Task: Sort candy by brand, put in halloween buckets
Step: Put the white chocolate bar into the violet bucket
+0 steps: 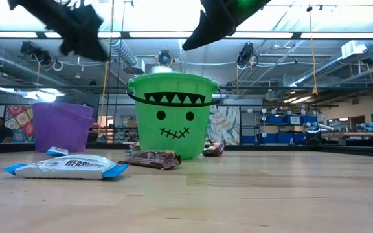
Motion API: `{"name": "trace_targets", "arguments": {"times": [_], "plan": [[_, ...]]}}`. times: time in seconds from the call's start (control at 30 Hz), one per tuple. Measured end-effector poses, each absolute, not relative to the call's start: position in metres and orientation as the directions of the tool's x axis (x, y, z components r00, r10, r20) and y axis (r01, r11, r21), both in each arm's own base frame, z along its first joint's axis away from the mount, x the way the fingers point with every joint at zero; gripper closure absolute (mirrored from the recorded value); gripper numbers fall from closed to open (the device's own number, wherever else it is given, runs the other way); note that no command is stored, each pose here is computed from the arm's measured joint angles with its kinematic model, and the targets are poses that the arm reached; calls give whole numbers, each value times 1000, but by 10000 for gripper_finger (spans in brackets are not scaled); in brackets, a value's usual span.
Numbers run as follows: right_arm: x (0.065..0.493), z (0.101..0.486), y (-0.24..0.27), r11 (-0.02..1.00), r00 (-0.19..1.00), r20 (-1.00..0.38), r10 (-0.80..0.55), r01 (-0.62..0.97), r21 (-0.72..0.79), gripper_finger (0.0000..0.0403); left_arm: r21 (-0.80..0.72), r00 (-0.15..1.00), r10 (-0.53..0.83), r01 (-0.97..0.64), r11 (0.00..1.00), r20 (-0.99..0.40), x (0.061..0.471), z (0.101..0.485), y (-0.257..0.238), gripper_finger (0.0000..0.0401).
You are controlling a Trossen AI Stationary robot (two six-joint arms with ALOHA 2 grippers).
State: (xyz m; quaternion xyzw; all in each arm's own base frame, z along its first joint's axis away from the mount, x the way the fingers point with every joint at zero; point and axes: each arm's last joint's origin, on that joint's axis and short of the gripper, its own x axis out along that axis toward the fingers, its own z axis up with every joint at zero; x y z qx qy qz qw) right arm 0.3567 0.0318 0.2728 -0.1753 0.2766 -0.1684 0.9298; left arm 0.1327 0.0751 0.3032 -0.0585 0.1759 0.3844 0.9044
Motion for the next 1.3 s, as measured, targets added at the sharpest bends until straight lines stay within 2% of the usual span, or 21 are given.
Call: {"name": "trace_targets", "arguments": {"times": [0.13,0.37,0.6,0.77,0.93,1.07,1.3], "plan": [[357,274,30,858,777,-431,-459,262,-441,297,75,643,717,-728,681,-268,146,310,84,238],[358,282,29,757,738,-323,-593,374,-535,297,171,608,720,-712,681,-333,175,291,102,238],[365,295,20,742,798,-234,-555,348,-572,297,189,586,713,-706,683,-385,195,272,117,238],[361,296,18,757,802,-263,-537,319,-570,297,217,500,726,-732,646,-472,188,261,129,238],[349,309,19,779,810,-264,-523,328,-535,297,197,441,758,-788,584,-481,176,260,143,238],[339,323,6,814,839,-264,-475,304,-495,297,125,503,725,-775,619,-471,175,262,147,238],[317,350,-48,876,906,-219,-361,249,-414,297,52,645,679,-710,702,-352,185,277,151,238]]}}
